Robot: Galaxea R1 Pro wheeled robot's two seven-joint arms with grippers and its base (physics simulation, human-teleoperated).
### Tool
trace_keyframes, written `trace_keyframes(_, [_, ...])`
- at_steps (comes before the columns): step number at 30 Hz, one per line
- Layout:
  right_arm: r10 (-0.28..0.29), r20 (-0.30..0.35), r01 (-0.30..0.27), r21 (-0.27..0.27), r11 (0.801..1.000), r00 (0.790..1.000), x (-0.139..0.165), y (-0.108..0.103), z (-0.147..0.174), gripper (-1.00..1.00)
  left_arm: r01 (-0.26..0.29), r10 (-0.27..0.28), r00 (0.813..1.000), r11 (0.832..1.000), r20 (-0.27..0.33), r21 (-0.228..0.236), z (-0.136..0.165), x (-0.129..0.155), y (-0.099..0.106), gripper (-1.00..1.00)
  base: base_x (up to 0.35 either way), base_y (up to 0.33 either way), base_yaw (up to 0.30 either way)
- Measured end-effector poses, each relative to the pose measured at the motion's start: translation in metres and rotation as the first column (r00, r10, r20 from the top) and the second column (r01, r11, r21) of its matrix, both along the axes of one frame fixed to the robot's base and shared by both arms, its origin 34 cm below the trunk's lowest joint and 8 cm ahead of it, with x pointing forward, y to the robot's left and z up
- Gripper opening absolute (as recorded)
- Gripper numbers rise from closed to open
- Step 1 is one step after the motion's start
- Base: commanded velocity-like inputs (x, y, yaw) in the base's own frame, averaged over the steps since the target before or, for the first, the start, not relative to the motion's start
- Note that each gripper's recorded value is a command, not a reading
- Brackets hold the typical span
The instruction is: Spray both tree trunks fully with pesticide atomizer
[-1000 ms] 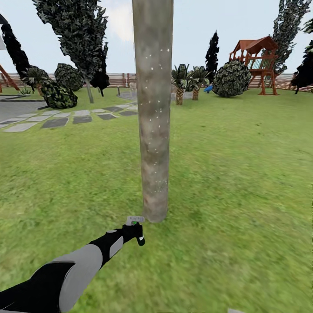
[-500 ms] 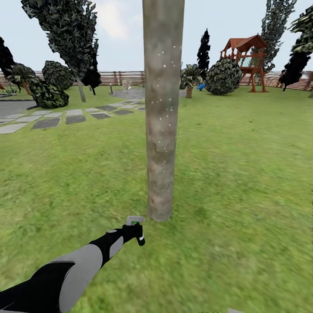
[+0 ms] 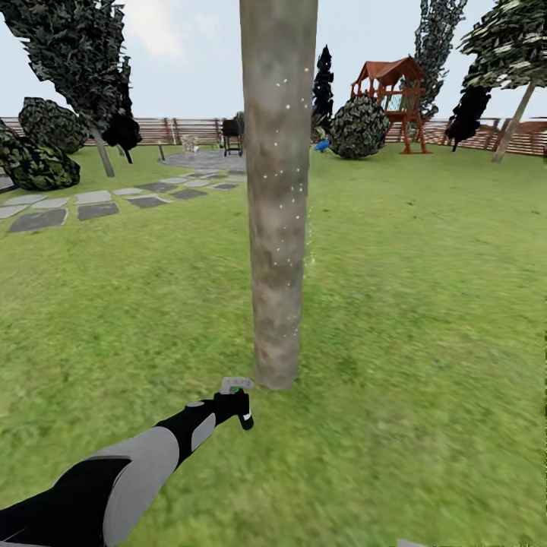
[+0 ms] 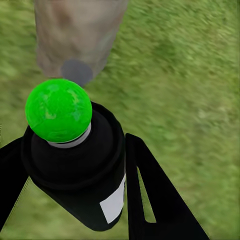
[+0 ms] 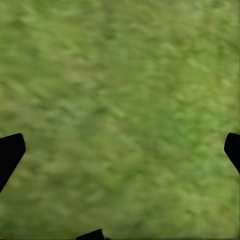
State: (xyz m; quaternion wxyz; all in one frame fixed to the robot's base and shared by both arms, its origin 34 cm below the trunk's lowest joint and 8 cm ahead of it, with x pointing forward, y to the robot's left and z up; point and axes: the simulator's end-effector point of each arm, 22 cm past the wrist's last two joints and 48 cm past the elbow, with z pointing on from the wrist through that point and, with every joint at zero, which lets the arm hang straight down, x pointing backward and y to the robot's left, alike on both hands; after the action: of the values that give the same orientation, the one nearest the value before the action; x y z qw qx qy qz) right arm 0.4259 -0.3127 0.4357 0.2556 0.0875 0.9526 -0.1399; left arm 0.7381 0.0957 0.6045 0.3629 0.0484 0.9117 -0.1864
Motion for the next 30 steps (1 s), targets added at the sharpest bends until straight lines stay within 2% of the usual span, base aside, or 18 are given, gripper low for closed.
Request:
trace_keyframes(12, [0.0, -0.014, 0.0, 0.0, 1.0, 1.0, -0.005, 0.0, -0.004, 1.0, 0.0, 0.0, 1.0, 1.0, -0.015, 0.0, -0.009, -0.003, 0.0, -1.0, 0.144, 0.332, -0.231])
trace_keyframes(21, [0.0, -0.026, 0.0, -0.001, 1.0, 1.0, -0.009, 0.0, -0.007, 1.0, 0.0, 0.0, 1.0, 1.0, -0.024, 0.0, -0.016, -0.005, 0.0, -1.0, 0.032, 0.062, -0.223])
trace_keyframes(30, [0.0, -0.029, 0.0, 0.0, 1.0, 1.0, -0.01, 0.0, -0.008, 1.0, -0.001, 0.001, 0.999, 1.0, -0.033, -0.001, -0.019, -0.007, 0.0, -1.0, 0.0, 0.279, -0.037])
